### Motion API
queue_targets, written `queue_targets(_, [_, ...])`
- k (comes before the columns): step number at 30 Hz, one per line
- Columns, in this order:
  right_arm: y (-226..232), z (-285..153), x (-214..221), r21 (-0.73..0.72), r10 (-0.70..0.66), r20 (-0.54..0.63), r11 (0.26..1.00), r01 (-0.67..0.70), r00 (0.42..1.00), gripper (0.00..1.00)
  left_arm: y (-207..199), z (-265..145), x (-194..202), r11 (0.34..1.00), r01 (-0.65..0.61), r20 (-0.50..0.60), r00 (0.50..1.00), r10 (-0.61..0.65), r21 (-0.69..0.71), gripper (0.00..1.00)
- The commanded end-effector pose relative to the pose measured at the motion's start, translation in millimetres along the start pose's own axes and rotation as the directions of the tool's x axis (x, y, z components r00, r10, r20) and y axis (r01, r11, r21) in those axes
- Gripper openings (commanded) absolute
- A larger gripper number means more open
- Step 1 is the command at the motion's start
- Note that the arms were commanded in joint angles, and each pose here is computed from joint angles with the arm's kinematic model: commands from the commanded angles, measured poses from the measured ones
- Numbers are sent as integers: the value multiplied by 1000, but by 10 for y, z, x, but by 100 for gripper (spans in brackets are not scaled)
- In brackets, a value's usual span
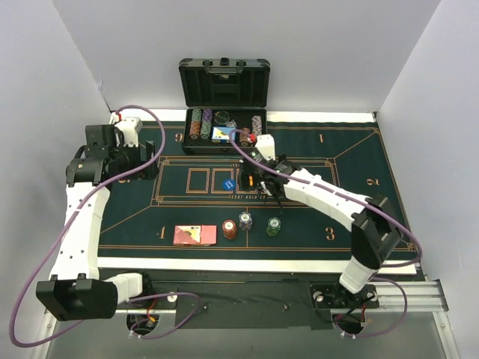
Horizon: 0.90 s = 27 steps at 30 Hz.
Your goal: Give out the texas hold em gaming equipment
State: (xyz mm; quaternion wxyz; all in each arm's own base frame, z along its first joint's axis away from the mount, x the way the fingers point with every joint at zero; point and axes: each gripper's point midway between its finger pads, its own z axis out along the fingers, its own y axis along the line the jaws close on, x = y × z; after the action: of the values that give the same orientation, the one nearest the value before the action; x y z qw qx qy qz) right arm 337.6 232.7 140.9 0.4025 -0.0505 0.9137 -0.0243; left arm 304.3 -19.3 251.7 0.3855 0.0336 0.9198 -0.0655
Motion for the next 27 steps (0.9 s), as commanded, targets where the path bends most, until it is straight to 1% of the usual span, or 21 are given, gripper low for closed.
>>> queue_targets(1, [270, 149, 57, -22, -49, -7, 999, 49, 999, 89, -55, 26, -10, 999, 35, -10, 999, -35, 39, 95])
queue_targets(2, [298, 183, 70, -20, -53, -12, 998, 53, 999, 88, -57, 43, 2, 997, 71, -9, 997, -70, 33, 95])
queue_targets(3, [373, 273, 91, -26, -58, -20, 998, 58, 998, 87, -41, 59, -26, 997, 78, 5, 997, -79, 26, 95])
queue_targets(5, [562, 364, 113, -72, -72, -30, 995, 69, 997, 83, -13, 115, 0, 995, 98, -10, 995, -98, 20, 95])
queue_targets(6, [642, 369, 38, -90, -72, -15, 993, 71, 997, 82, 1, 132, 6, 994, 106, -16, 994, -105, 16, 95])
queue_targets(7, [741, 439, 89, -104, -85, -24, 991, 82, 996, 81, 22, 166, 20, 993, 114, -27, 993, -113, 12, 95])
queue_targets(8, [829, 448, 8, -119, -84, -12, 990, 82, 996, 81, 42, 183, 33, 993, 118, -31, 993, -118, 5, 95])
queue_targets(9, [912, 509, 80, -132, -101, -30, 987, 96, 994, 81, 96, 220, 31, 992, 129, -31, 991, -129, -8, 95])
queue_targets(10, [987, 518, 8, -146, -96, -19, 985, 92, 995, 80, 121, 242, 43, 991, 133, -35, 991, -133, -15, 95])
queue_targets(11, [1049, 580, 61, -154, -106, -30, 983, 100, 994, 80, 168, 265, 40, 990, 142, -34, 989, -143, -23, 95])
queue_targets(12, [1119, 590, -2, -166, -96, -17, 982, 92, 995, 80, 180, 281, 35, 989, 144, -35, 989, -145, -26, 95])
queue_targets(13, [1164, 663, 65, -171, -105, -34, 980, 98, 994, 79, 206, 298, 40, 989, 147, -39, 988, -149, -32, 95])
queue_targets(14, [1218, 662, -5, -182, -96, -22, 979, 90, 995, 79, 213, 297, 27, 988, 148, -36, 988, -149, -33, 95])
queue_targets(15, [1261, 736, 56, -185, -105, -37, 978, 96, 994, 77, 228, 300, 4, 988, 150, -31, 988, -151, -34, 95])
queue_targets(22, [1416, 979, 168, -199, -96, -80, 977, 78, 992, 74, 289, 298, -83, 987, 153, -12, 988, -154, -50, 95])
queue_targets(27, [1378, 1077, 260, -186, -94, -102, 980, 74, 990, 73, 300, 312, -117, 984, 173, -11, 985, -174, -42, 95])
